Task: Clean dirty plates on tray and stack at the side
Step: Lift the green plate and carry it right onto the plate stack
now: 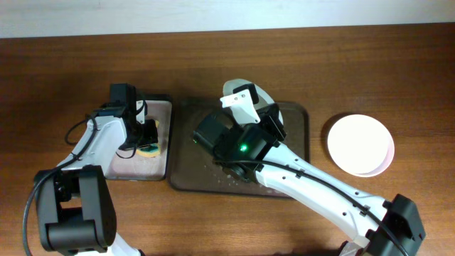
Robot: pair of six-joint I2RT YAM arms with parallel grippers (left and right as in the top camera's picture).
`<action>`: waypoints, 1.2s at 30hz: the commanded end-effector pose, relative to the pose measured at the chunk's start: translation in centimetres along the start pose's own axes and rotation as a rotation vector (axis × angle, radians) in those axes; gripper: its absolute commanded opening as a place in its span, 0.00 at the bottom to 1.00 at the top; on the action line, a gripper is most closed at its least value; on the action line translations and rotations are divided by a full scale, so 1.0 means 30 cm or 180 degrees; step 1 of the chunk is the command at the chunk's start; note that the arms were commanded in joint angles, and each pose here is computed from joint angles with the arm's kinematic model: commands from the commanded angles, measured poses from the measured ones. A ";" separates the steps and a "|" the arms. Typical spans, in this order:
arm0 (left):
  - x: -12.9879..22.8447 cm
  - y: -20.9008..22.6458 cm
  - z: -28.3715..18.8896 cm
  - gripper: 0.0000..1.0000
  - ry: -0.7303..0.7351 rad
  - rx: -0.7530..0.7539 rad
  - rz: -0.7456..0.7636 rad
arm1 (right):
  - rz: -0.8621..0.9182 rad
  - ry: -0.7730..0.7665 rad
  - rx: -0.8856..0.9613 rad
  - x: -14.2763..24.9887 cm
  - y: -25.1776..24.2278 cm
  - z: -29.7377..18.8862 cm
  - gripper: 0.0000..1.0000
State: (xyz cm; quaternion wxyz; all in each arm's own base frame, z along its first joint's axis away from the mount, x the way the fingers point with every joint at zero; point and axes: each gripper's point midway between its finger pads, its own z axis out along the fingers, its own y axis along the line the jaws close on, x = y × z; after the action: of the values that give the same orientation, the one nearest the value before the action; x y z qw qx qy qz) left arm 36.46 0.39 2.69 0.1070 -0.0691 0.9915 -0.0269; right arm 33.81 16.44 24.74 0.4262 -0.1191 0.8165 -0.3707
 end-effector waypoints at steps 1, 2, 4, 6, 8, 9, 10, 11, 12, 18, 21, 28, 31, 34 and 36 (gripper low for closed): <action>-0.003 0.000 0.004 0.00 0.0002 0.0021 0.0043 | 0.0104 -0.0095 0.0159 -0.017 -0.050 -0.009 0.04; -0.003 0.000 0.004 0.00 0.0002 0.0021 0.0044 | 0.0112 -0.0094 0.0159 -0.017 -0.050 -0.007 0.04; -0.003 0.000 0.004 0.00 0.0001 0.0019 0.0147 | 0.0166 -0.0093 0.0162 -0.021 -0.052 -0.002 0.04; -0.003 0.001 0.004 0.00 -0.0001 0.0016 0.0257 | 0.0349 -0.0020 0.0158 -0.010 -0.061 0.023 0.04; -0.009 0.033 0.003 0.00 -0.0019 -0.0155 0.0252 | 0.0502 0.0162 0.0017 0.016 -0.052 0.060 0.04; -0.013 0.047 0.002 0.00 -0.0036 -0.0238 0.0251 | 0.0554 0.0273 -0.0084 0.032 -0.044 0.079 0.04; -0.020 0.058 0.001 0.00 -0.0064 -0.0303 0.0251 | 0.0629 0.0388 -0.0178 0.049 -0.037 0.099 0.04; -0.029 0.057 0.001 0.00 -0.0097 -0.0299 0.0251 | 0.0750 0.0529 -0.0279 0.069 -0.034 0.123 0.04; -0.036 0.055 0.002 0.00 -0.0124 -0.0291 0.0251 | 0.0863 0.0678 -0.0372 0.091 -0.032 0.150 0.04; -0.044 0.052 0.033 0.00 -0.0124 -0.0272 0.0252 | 0.1298 0.1380 -0.0813 0.202 -0.060 0.259 0.04; -0.007 0.057 0.061 0.57 0.0044 -0.0283 0.0250 | 0.1431 0.1734 -0.0953 0.271 -0.078 0.293 0.04; 0.055 0.061 0.104 0.65 0.0320 -0.0299 0.0261 | 0.1530 0.2025 -0.0942 0.340 -0.120 0.325 0.04; 0.071 0.063 0.104 0.37 0.0384 -0.0305 0.0261 | 0.1533 0.2030 -0.0952 0.340 -0.119 0.324 0.04; 0.073 0.064 0.104 0.00 0.0390 -0.0305 0.0260 | 0.1543 0.2045 -0.0995 0.340 -0.111 0.321 0.04; 0.073 0.065 0.104 0.00 0.0392 -0.0308 0.0257 | 0.1543 0.2045 -0.0995 0.340 -0.111 0.321 0.04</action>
State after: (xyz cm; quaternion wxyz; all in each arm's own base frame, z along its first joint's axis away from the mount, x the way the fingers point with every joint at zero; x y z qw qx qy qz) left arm 35.30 1.71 0.00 0.0605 -0.0370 0.9973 0.0164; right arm 35.03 4.07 16.58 0.1917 0.1258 0.9596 -0.1628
